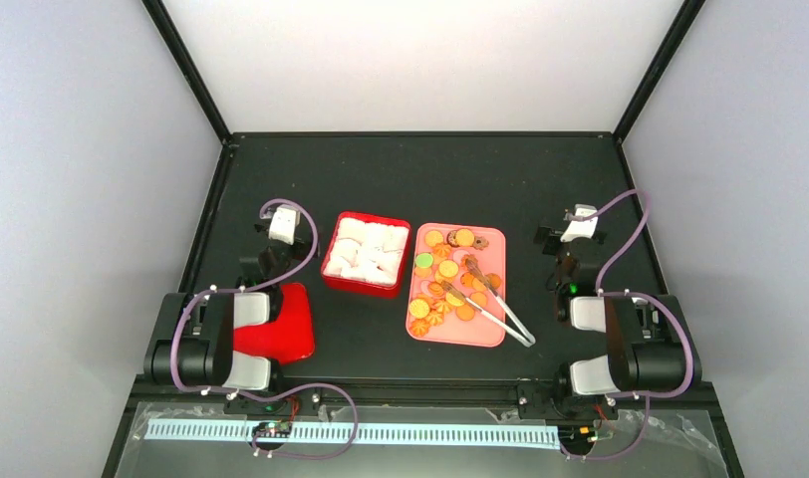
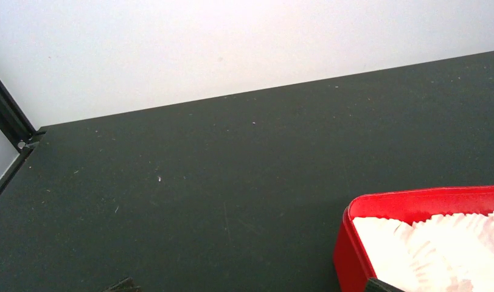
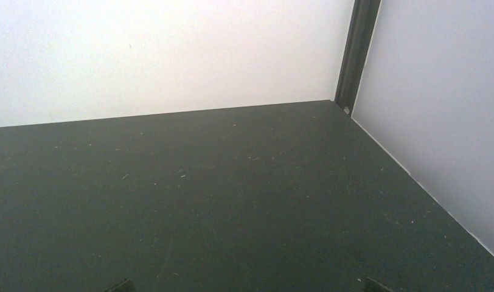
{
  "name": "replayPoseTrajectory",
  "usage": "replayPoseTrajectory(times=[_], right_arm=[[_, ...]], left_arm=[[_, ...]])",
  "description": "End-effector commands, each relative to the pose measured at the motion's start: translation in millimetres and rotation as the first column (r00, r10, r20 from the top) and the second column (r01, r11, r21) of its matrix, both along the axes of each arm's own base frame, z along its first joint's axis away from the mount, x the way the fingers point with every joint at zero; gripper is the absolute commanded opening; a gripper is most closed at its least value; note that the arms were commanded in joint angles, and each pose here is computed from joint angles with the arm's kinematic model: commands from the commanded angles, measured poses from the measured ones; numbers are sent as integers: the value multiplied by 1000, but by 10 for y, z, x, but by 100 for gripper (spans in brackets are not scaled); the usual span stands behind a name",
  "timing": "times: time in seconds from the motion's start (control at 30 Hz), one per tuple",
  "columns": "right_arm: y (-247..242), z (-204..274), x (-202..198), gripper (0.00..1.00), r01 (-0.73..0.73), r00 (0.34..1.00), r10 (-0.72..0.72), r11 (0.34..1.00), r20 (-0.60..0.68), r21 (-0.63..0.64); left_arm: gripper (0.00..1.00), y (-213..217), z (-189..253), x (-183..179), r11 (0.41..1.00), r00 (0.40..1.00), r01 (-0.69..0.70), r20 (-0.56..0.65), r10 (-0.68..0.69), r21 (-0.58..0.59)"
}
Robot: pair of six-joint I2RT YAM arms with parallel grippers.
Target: Pack the cookies
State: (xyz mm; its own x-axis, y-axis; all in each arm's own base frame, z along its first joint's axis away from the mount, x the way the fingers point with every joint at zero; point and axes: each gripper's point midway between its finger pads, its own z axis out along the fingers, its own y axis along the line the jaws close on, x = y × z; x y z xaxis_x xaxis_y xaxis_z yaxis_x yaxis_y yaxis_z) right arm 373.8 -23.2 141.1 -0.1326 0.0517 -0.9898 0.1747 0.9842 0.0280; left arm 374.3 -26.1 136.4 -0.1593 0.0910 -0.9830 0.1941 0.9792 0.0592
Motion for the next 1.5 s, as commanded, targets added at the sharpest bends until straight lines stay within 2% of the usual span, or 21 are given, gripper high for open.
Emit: replayPoseTrajectory(times=[0.0, 0.27, 0.37, 0.43, 0.47, 0.5, 0.53, 0.57, 0.6, 0.67, 0.73, 0.8, 0.83, 0.87, 0.93, 1.03, 1.1, 1.27, 1.47], right_arm=[[19, 152, 30, 100, -9, 999, 9, 1000, 51, -12], [19, 154, 30, 100, -8, 999, 8, 1000, 53, -9], [-127, 178, 6, 100, 82, 995, -83, 996, 48, 17], [-271, 319, 32, 100, 186, 983, -185, 982, -8, 39], [-422, 393, 34, 100, 292, 956, -287, 954, -68, 70], [-521, 501, 37, 100, 365, 928, -354, 927, -116, 89], [-477, 612, 101, 100, 339, 931, -324, 939, -169, 67], [-324, 721, 210, 100, 244, 949, -227, 968, -216, 55], [-261, 772, 250, 100, 220, 949, -194, 972, -250, 81], [-161, 852, 265, 100, 228, 947, -153, 940, -282, 255], [176, 805, 211, 100, 61, 952, 68, 914, -299, 402], [488, 807, 89, 100, -100, 938, 239, 881, -252, 463], [569, 769, 11, 100, -124, 930, 260, 887, -260, 445], [645, 699, -65, 99, -123, 920, 256, 907, -296, 403], [790, 437, -249, 93, -104, 874, 246, 937, -419, 334], [1082, 31, -601, 87, -113, 781, 270, 948, -562, 299], [1211, -117, -800, 86, -123, 746, 290, 945, -599, 304], [1302, -281, -1153, 83, -128, 707, 337, 926, -622, 356], [1381, -525, -1343, 77, -105, 630, 364, 915, -686, 388]], left_arm=[[99, 9, 168, 48, 1000, 999, -3, 52, 3, 0], [99, 9, 164, 54, 1000, 999, -2, 50, 2, 2], [99, 50, 202, 80, 1000, 998, -27, 59, 27, 0], [99, 107, 363, 165, 998, 996, -56, 74, 57, -21], [99, 143, 239, 232, 997, 996, -75, -54, 74, -22], [99, 157, 301, 342, 997, 988, -82, -130, 79, -12], [99, 137, 378, 441, 998, 977, -60, -204, 61, 11], [99, 98, 418, 516, 999, 961, -26, -275, 32, 27], [99, 72, 467, 576, 999, 942, 5, -335, 9, 41], [99, 9, 439, 601, 996, 885, 76, -464, -42, 55], [99, -21, 465, 579, 990, 849, 127, -523, -77, 60], [99, -19, 474, 469, 986, 840, 159, -532, -107, 54], [99, -34, 492, 401, 982, 842, 180, -524, -127, 52], [99, -55, 495, 332, 978, 842, 202, -519, -146, 53], [99, -136, 550, 195, 965, 841, 256, -504, -197, 51], [99, -284, 648, -14, 940, 816, 342, -501, -287, 18], [99, -396, 709, -166, 915, 786, 402, -506, -356, -19], [99, -584, 974, -447, 865, 738, 495, -485, -469, -83], [99, -744, 1057, -676, 810, 690, 575, -462, -558, -119]])
